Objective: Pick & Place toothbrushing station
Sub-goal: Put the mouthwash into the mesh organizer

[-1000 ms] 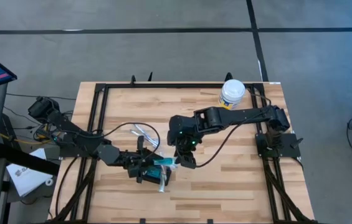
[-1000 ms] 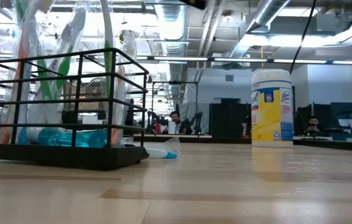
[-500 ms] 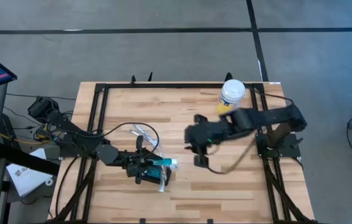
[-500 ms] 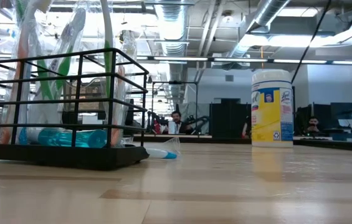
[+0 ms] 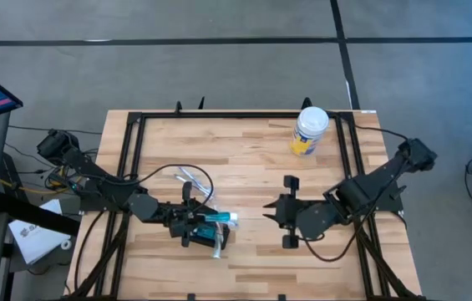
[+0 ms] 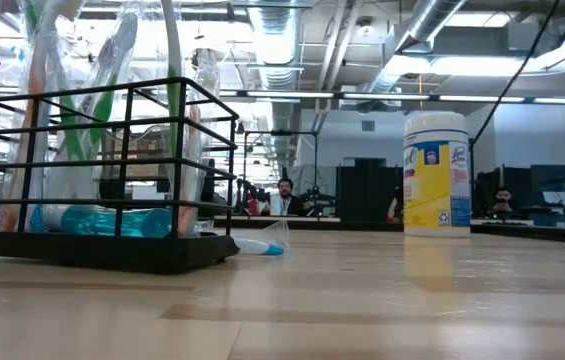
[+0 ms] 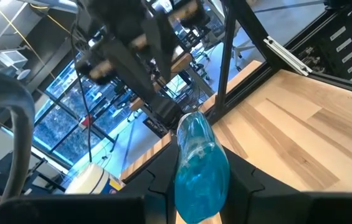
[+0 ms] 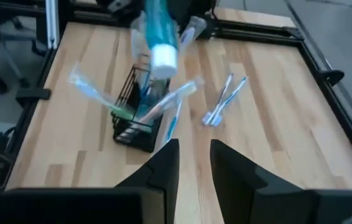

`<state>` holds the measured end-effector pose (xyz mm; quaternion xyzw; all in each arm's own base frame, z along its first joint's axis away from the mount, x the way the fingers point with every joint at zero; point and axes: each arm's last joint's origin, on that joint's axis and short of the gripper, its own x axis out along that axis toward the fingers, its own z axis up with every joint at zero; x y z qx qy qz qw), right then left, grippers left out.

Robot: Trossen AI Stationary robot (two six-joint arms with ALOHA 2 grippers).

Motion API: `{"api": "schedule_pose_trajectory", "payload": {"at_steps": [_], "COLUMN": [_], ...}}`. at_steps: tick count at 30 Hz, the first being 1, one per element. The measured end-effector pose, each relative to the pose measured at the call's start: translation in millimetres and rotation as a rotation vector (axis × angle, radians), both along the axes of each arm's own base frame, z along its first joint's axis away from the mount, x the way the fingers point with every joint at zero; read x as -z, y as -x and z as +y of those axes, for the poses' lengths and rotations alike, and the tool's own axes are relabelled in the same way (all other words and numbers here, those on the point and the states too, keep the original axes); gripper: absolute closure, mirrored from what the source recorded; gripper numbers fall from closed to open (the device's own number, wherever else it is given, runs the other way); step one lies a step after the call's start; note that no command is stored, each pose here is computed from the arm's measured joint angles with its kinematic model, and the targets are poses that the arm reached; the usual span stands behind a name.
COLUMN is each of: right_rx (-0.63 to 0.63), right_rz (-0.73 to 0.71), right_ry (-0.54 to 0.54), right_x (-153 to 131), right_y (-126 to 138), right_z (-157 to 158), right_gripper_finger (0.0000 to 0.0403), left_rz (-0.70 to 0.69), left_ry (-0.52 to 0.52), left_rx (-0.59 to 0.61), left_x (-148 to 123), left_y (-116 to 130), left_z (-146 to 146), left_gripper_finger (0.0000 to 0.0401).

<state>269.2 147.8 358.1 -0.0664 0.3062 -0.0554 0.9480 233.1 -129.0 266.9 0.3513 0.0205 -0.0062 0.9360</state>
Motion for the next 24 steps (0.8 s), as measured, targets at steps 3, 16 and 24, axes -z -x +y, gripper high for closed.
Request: {"api": "schedule_pose_trajectory", "payload": {"at_steps": [3, 16, 24], "right_rx": [0.003, 0.098, 0.205], "right_rz": [-0.091, -0.477, -0.506], "right_ry": [-0.035, -0.151, -0.210], "right_x": [20.6, 73.5, 81.5], "right_y": [9.1, 15.5, -2.0], "right_z": [-11.0, -56.1, -75.3], "right_gripper_finger": [0.0322, 0.0322, 0.0322], "left_rz": [-0.003, -0.023, -0.053], "left_ry": [0.002, 0.015, 0.032], "left_rx": [0.000, 0.001, -0.003], "left_x": [-0.3, -2.6, -5.9], "left_y": [0.0, 0.0, -0.5], "left_z": [0.0, 0.0, 0.9], "left_gripper_finger": [0.0334, 0.0334, 0.0334]}}
